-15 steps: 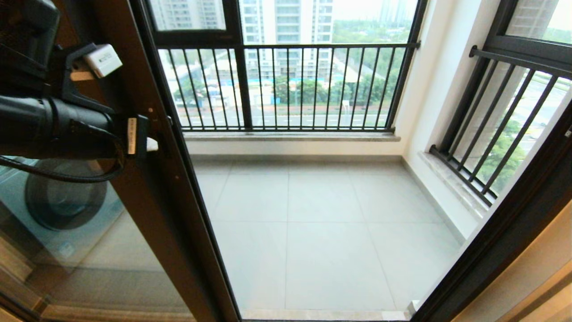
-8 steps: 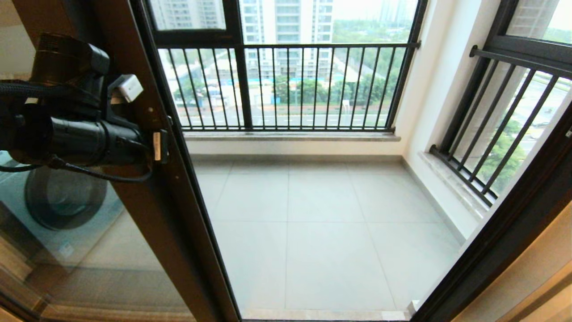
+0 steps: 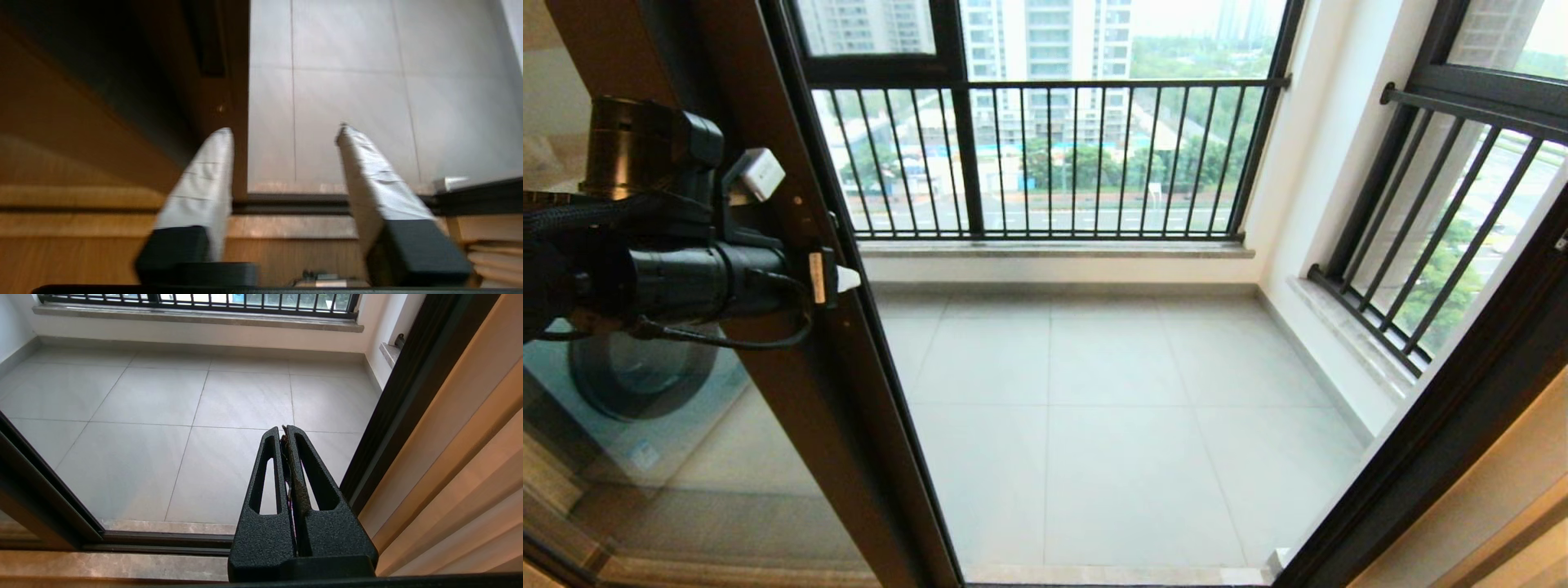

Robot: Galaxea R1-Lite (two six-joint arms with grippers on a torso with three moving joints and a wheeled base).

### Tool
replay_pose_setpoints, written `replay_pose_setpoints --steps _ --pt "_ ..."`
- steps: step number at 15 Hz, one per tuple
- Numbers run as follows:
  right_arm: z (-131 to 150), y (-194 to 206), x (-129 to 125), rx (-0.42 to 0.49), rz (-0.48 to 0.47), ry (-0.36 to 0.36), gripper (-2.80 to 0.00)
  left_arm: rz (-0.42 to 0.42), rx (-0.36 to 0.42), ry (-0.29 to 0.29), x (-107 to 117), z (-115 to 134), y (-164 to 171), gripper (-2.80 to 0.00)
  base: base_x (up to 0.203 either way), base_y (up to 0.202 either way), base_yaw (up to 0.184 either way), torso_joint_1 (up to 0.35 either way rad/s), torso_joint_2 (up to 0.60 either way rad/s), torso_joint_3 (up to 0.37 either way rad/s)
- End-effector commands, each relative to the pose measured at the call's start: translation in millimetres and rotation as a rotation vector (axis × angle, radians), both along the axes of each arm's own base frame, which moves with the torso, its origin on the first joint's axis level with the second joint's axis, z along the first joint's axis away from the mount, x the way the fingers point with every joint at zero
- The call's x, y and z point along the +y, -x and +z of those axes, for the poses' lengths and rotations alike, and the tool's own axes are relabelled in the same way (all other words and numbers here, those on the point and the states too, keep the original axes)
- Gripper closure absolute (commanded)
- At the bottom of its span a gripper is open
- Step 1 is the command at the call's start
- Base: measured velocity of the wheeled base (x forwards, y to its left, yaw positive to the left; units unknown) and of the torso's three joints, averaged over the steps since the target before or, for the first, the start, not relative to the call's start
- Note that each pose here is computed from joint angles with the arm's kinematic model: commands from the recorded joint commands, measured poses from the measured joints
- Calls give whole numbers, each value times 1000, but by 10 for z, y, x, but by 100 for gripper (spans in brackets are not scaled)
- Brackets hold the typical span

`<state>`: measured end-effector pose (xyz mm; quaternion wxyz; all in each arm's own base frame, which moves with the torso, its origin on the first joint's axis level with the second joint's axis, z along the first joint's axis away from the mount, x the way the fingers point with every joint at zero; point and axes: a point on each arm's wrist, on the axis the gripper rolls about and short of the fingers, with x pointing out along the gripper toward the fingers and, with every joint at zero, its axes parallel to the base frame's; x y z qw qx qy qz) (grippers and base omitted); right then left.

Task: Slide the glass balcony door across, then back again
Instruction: Close the slid door

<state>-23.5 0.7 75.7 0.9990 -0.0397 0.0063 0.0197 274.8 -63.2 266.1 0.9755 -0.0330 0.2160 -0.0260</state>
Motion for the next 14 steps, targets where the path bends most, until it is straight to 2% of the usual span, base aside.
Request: replay_pose_setpoints --steps 1,3,5,9,14 --pt "0 0 0 0 1 1 0 8 24 -2 21 -80 -64 -280 0 0 0 0 0 0" --pt "0 0 0 -1 1 2 0 -9 49 24 21 -186 -188 -280 0 0 0 0 0 0" --pt "0 0 0 -1 1 1 0 5 31 40 60 -221 -277 -280 0 0 0 0 0 0" --pt "0 0 0 0 1 0 0 2 -12 45 55 -196 -338 -280 0 0 0 0 0 0" --pt "0 0 0 0 1 0 0 -1 -27 46 46 -185 -379 -280 0 0 0 0 0 0"
